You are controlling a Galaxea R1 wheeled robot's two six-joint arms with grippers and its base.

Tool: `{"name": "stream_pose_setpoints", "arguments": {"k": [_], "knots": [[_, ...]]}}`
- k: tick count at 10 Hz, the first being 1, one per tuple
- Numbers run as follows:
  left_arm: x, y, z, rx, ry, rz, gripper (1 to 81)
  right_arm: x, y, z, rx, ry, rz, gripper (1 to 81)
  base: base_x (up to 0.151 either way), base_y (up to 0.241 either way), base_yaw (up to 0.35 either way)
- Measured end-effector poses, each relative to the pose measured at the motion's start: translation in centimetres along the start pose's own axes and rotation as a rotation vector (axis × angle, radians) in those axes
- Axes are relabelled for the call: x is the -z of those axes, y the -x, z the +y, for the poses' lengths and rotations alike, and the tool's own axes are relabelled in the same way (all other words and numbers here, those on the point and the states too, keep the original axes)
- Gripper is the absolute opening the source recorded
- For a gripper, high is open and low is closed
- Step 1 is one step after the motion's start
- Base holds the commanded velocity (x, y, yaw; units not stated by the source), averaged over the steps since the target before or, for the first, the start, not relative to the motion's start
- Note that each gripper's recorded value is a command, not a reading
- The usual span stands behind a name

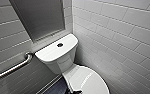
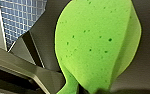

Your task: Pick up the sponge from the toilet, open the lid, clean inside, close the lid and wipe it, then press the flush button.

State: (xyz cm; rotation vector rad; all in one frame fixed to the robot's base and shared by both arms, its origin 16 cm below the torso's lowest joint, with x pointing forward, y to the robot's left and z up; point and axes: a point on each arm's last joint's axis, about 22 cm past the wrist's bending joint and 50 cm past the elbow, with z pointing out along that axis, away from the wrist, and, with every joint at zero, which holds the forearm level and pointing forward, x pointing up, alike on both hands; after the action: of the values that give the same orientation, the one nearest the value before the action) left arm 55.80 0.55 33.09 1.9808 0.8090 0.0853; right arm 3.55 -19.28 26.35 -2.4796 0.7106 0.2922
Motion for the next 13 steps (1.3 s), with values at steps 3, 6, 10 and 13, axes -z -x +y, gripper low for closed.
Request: {"name": "stream_pose_setpoints", "arguments": {"k": [3, 6, 10, 13], "knots": [[-0.5, 0.3, -0.5, -0.001, -0.014, -0.007, 81.1, 0.0, -0.3, -0.1, 0.001, -0.002, 0.005, 1.0, 0.0, 0.0, 0.0], [-2.0, -0.1, -1.5, -0.013, -0.054, -0.009, 81.1, 0.0, -0.4, -0.1, 0.001, -0.003, 0.006, 1.0, 0.0, 0.0, 0.0], [-3.6, 1.2, -0.3, -0.009, -0.046, -0.037, 81.1, 0.0, -0.5, -0.1, 0.001, -0.003, 0.007, 1.0, 0.0, 0.0, 0.0], [-2.8, 1.5, 1.0, -0.004, -0.031, -0.073, 81.1, 0.0, -0.4, -0.2, 0.0, -0.005, 0.005, 1.0, 0.0, 0.0, 0.0]]}}
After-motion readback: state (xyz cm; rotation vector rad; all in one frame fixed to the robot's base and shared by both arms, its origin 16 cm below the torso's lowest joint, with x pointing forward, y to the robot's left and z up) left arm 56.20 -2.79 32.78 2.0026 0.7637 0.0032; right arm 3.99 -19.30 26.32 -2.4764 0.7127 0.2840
